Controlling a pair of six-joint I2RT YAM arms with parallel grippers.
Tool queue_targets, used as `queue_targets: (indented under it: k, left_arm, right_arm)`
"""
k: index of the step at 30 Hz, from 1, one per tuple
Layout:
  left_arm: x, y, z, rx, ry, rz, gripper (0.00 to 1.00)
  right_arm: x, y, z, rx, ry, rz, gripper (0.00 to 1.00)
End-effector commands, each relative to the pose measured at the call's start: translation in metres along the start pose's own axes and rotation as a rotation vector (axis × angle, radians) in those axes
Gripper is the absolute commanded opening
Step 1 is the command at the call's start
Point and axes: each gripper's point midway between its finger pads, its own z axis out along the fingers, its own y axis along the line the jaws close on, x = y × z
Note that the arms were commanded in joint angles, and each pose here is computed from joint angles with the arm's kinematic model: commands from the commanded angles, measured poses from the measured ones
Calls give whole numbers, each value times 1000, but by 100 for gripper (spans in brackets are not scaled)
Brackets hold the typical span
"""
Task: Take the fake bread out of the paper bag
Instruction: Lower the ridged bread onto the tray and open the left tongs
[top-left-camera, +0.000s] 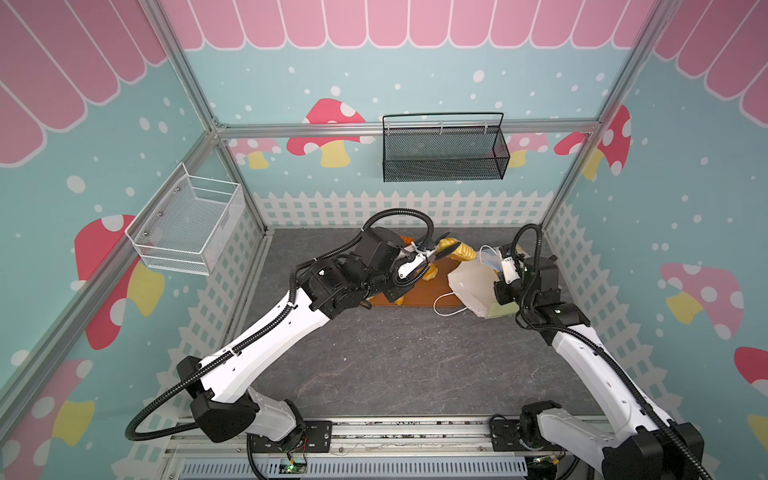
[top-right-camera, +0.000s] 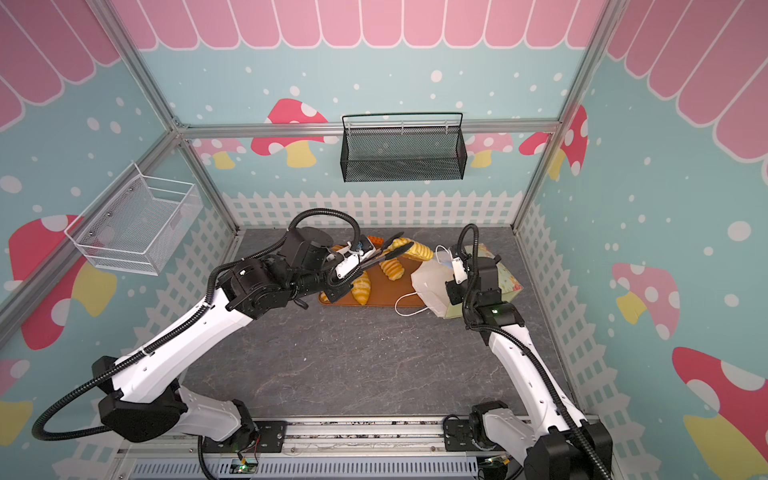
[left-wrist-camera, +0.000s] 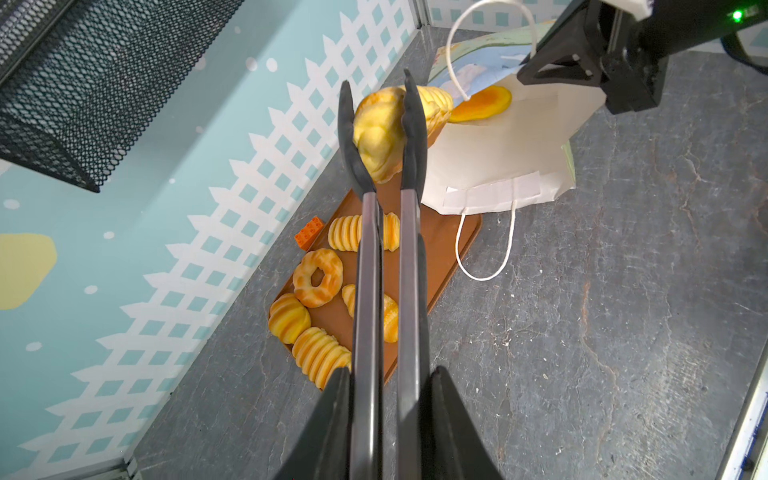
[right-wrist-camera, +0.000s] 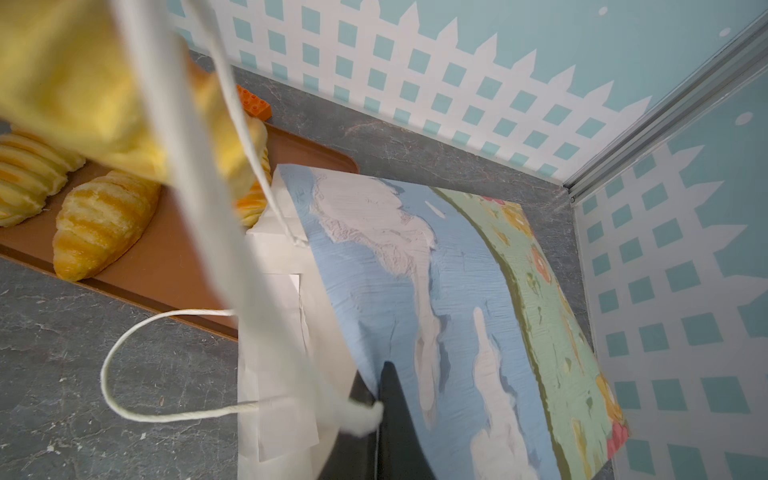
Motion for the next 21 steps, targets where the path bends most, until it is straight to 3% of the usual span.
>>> queue_targets:
  k: [1, 10, 21]
  left_arm:
    - [-2, 12, -2, 4, -48, -86, 0]
    - [28, 34, 38, -6, 9, -241, 0]
    - [31, 28, 82, 26, 20, -299, 0]
  right_arm:
    - [-11, -2, -3, 8, -24, 6, 0]
    - [-6, -4, -20, 23, -35, -14, 0]
    - [-3, -7, -32, 37, -39, -30, 0]
